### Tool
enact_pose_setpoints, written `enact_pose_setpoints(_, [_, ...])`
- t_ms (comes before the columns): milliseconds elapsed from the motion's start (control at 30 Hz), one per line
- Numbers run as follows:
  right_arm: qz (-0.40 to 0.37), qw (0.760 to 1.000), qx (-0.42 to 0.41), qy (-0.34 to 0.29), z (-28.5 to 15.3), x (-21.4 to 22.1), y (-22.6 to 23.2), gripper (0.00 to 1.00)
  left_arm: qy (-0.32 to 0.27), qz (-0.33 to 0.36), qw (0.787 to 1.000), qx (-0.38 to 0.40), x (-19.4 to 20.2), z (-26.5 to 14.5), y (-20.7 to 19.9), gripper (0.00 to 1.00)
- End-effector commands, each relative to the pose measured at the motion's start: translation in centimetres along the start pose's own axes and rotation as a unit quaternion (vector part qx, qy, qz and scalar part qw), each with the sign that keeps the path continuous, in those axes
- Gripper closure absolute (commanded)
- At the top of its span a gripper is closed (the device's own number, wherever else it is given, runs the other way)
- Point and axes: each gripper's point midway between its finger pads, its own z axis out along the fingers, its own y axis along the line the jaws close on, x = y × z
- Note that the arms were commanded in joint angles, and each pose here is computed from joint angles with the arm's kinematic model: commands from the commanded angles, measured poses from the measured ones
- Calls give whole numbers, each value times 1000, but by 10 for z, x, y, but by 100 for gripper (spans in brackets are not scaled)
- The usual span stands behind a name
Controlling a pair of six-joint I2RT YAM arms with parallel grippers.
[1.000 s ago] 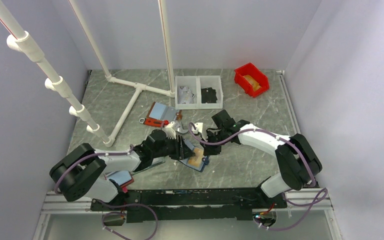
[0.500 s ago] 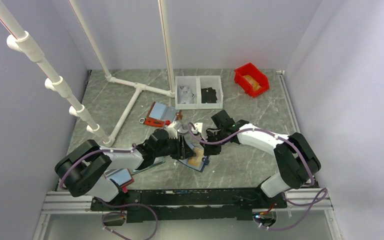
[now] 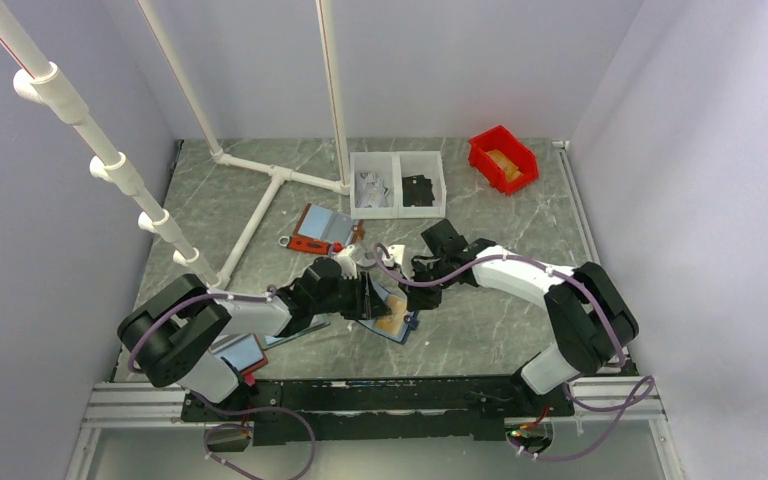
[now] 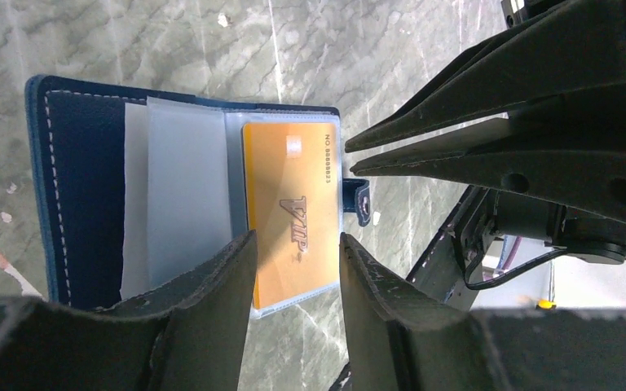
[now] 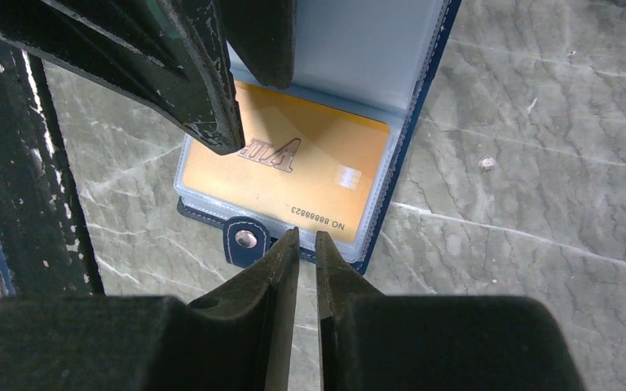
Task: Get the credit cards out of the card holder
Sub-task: Remove the credit card from the card holder.
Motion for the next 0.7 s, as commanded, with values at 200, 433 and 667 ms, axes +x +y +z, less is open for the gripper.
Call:
enact_pose_setpoints(200, [-4,1000,10,-7,0,-12,-10,85,-6,-1,1000,-6,-7,8,0,52])
enact_pose_setpoints(433, [1,1000,12,2,2,-9,-12,85,0,-16,999,-41,-1,10,16,52])
enact_pose_setpoints(667, [4,1000,11,10,5,-6,-12,85,0,-21,999,-42,0,9,17,53])
